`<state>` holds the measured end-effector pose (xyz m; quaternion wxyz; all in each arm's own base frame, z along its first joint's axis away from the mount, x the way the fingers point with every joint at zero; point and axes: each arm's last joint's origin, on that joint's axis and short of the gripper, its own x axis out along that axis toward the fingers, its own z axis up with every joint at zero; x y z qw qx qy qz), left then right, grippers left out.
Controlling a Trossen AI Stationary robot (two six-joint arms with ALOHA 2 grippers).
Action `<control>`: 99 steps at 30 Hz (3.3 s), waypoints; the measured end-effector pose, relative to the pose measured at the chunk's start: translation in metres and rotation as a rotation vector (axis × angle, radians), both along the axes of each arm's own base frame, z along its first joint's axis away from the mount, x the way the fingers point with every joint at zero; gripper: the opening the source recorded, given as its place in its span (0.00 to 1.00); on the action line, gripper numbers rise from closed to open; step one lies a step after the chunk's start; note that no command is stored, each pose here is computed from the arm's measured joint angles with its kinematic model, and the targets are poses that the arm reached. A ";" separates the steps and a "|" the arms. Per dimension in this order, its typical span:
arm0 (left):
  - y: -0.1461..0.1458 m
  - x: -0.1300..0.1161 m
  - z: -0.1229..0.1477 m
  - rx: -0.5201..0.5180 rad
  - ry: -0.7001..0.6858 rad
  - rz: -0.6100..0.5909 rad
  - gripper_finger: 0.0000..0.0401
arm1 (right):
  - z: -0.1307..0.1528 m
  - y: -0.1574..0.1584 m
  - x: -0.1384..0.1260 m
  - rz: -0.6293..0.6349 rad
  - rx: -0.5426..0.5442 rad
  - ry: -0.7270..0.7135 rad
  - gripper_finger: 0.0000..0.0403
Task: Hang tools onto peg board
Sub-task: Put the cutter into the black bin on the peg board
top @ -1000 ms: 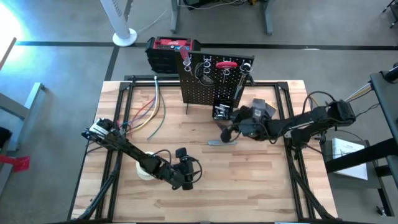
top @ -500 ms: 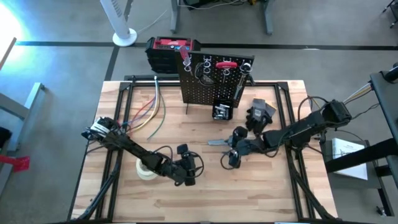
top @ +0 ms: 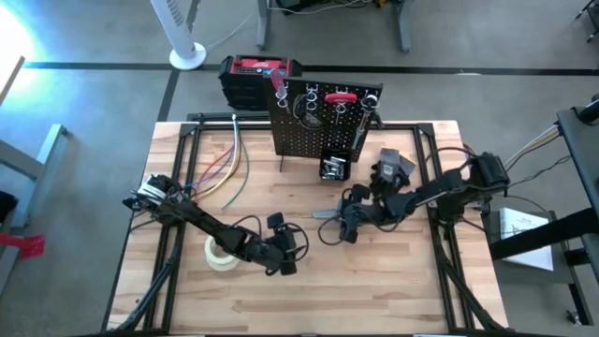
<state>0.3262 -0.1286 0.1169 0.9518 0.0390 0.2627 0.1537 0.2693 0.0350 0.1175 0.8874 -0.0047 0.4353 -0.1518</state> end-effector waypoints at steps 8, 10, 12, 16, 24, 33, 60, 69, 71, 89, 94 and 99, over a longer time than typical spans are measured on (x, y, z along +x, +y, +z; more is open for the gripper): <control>0.005 0.002 0.000 0.000 0.000 0.013 0.56 | -0.008 -0.008 0.002 0.014 0.044 0.035 0.56; 0.007 0.003 0.000 0.000 -0.001 0.020 0.56 | -0.010 -0.008 0.003 0.028 0.061 0.040 0.51; 0.009 0.004 0.000 0.000 0.000 0.028 0.56 | -0.011 -0.007 0.004 0.037 0.071 0.047 0.44; 0.016 0.006 0.000 0.008 0.003 0.042 0.56 | -0.013 -0.006 0.004 0.048 0.086 0.054 0.27; 0.026 0.009 0.000 0.008 0.003 0.071 0.56 | -0.010 -0.001 0.004 0.041 0.073 0.028 0.24; 0.027 0.011 0.002 -0.153 -0.085 0.163 0.56 | 0.010 0.034 -0.006 0.057 -0.140 -0.091 0.24; 0.045 0.038 0.045 -0.326 -0.491 0.000 0.56 | 0.025 0.099 -0.038 0.044 -0.658 -0.256 0.24; 0.049 0.045 0.049 -0.304 -0.465 0.013 0.37 | 0.034 0.104 -0.032 0.074 -0.687 -0.248 0.24; 0.051 0.045 0.049 -0.304 -0.467 0.016 0.30 | 0.036 0.105 -0.030 0.077 -0.691 -0.249 0.24; 0.051 0.046 0.049 -0.292 -0.463 0.002 0.14 | 0.036 0.105 -0.030 0.087 -0.708 -0.236 0.24; 0.051 0.046 0.049 -0.292 -0.463 0.002 0.16 | 0.037 0.105 -0.030 0.088 -0.714 -0.235 0.24; 0.052 0.047 0.050 -0.278 -0.458 0.003 0.32 | 0.037 0.105 -0.029 0.098 -0.716 -0.235 0.24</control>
